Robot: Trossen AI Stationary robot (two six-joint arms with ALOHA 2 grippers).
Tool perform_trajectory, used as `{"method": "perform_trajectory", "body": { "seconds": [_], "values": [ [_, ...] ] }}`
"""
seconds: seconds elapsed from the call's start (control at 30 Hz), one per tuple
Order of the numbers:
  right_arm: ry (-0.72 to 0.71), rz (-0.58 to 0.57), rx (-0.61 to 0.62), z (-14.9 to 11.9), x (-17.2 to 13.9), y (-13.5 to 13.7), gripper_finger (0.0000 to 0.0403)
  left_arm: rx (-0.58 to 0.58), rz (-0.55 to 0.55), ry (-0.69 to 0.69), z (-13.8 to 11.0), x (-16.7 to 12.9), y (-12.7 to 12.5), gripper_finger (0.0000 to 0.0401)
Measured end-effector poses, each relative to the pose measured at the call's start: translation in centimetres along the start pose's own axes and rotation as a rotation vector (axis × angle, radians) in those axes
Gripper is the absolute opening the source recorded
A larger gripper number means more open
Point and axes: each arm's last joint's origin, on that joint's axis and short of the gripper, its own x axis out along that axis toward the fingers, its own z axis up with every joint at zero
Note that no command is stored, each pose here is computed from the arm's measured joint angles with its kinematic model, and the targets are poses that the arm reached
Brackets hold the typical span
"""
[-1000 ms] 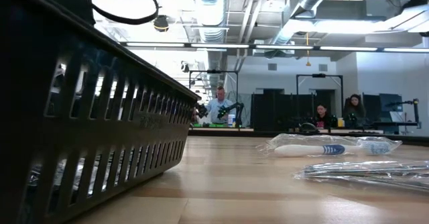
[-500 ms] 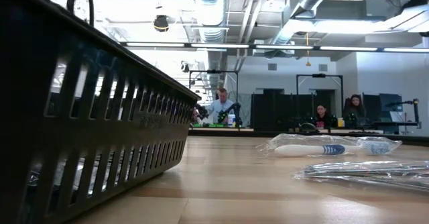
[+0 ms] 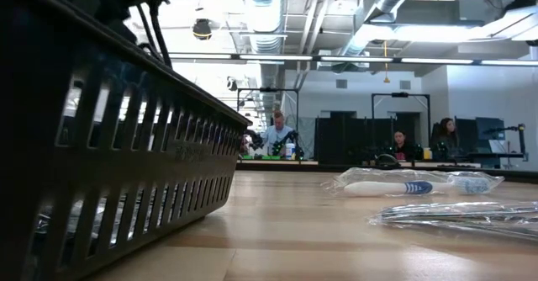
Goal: Pick & Place Travel size toiletries
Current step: Adjust the black bins
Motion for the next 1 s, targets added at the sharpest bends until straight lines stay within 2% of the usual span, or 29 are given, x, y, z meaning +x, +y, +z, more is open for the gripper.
{"method": "perform_trajectory", "body": {
  "seconds": [0.17, 0.53, 0.83, 1.0],
  "values": [
    [0.005, -0.008, 0.001, 0.0, 0.0, -0.3, 0.0294, 0.002, 0.077, 0.015, -0.2, 0.9, 0.3, 0.0000],
    [0.009, -0.013, 0.012, -0.1, 0.0, -0.5, 0.0294, -0.030, 0.086, 0.087, -0.9, 2.6, 0.4, 0.0000],
    [0.021, -0.015, 0.014, -0.2, -0.1, -0.5, 0.0294, -0.013, 0.066, 0.087, -0.1, 1.9, -2.0, 0.0000],
    [0.021, -0.015, 0.014, -0.2, -0.1, -0.5, 0.0294, -0.005, 0.077, 0.074, 0.1, 1.8, -2.3, 0.0000]
  ]
}}
